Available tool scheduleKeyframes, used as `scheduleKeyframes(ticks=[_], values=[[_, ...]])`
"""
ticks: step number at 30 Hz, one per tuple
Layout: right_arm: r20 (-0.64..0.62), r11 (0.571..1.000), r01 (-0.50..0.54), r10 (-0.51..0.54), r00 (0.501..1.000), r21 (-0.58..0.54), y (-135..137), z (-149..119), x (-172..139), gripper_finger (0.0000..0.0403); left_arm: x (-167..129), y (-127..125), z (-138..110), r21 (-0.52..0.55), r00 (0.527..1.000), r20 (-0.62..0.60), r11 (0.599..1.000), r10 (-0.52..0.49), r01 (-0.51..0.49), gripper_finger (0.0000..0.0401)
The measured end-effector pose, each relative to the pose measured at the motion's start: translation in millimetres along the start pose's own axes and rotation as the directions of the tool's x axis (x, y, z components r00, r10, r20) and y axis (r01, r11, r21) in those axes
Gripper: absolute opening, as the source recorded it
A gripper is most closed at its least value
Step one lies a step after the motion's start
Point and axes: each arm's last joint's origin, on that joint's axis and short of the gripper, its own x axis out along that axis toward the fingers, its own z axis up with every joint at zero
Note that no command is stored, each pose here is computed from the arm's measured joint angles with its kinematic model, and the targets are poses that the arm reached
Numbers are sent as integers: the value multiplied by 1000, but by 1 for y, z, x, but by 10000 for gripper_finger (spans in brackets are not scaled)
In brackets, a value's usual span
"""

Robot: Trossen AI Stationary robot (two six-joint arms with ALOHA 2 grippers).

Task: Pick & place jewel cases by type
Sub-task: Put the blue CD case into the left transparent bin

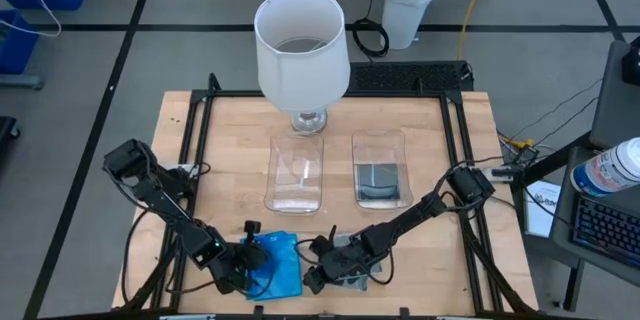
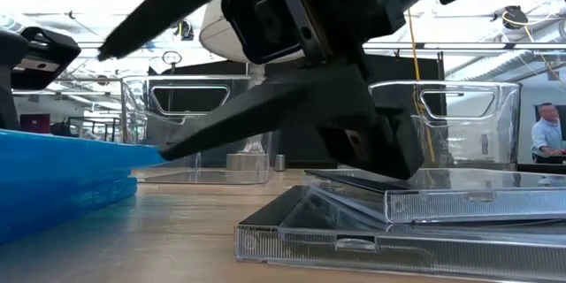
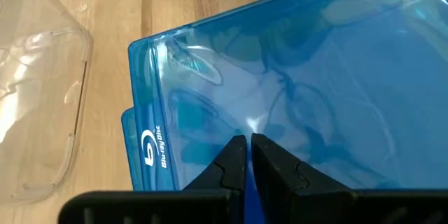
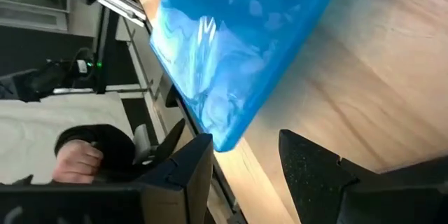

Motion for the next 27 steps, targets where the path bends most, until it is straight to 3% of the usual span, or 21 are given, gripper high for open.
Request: scheduleKeyframes(ticks=[11,17,20,27], values=[[22,998,-63,63,998,18,19,0,9,155,0,-1,1,13,1000,12,1000,-12,11,35],[3,997,69,-69,998,29,17,-10,9,155,0,-1,1,13,1000,12,1000,-12,12,35],[17,996,73,-74,997,52,17,-13,9,155,0,-1,1,13,1000,13,1000,-12,11,35],[20,996,-11,9,1000,93,17,-22,24,155,0,-1,1,13,1000,13,1000,-10,10,35]])
